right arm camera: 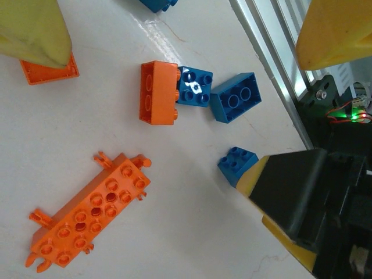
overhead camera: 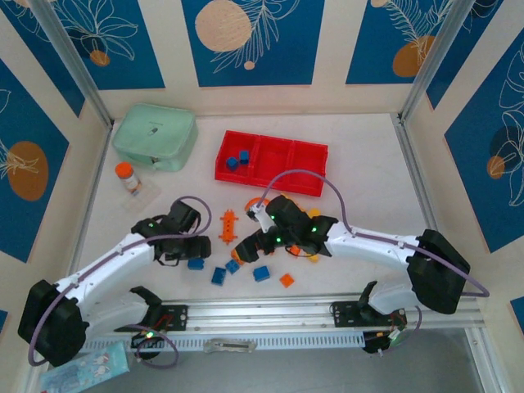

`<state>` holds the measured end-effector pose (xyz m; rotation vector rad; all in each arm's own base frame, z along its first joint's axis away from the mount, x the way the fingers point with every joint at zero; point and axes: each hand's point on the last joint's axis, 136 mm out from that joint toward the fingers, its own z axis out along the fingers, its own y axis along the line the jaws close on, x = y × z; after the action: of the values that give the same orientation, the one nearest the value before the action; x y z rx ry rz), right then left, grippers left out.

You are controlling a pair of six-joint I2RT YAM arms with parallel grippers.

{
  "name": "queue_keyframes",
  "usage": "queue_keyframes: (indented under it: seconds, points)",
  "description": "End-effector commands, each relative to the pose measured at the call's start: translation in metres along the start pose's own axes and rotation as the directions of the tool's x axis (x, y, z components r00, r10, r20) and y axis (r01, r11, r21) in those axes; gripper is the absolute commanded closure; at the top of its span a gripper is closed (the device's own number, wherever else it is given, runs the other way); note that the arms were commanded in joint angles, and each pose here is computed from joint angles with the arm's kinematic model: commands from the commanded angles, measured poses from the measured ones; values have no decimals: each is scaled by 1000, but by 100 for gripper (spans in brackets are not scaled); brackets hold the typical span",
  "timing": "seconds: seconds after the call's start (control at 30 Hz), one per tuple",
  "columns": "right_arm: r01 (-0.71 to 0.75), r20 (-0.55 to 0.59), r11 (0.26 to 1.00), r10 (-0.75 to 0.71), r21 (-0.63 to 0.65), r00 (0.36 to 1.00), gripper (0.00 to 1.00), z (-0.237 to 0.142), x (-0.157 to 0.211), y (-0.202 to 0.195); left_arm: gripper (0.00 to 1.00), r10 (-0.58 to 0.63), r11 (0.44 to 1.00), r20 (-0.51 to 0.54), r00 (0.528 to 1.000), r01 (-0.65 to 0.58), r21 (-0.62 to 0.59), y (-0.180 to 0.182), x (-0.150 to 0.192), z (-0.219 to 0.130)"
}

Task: Sort the legos into containers by color
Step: Pick up the lego from the middle-left of the table.

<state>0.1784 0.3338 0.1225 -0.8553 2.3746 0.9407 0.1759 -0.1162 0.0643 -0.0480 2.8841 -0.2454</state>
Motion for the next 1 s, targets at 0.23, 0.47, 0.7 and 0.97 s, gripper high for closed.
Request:
queue_keyframes:
  seconds: [0.23,0.47,0.7,0.97]
  points:
    - [14,15,1000,-14,20,1000,1,5,-5,-2,26,-13,997,-112,994,4,-81,9,34,25]
    - [20,20,999,-20,33,1000,1,3,-8,-4,36,15,996,-131,991,-27,-88,7,37,33]
    - [14,27,999,-15,45,1000,1,1,-12,-6,50,33,994,-118,992,-45,-102,8,32,32]
    - [-16,80,999,12,47,997,1,-18,-28,-11,61,57,995,-46,997,-61,-83,0,14,11]
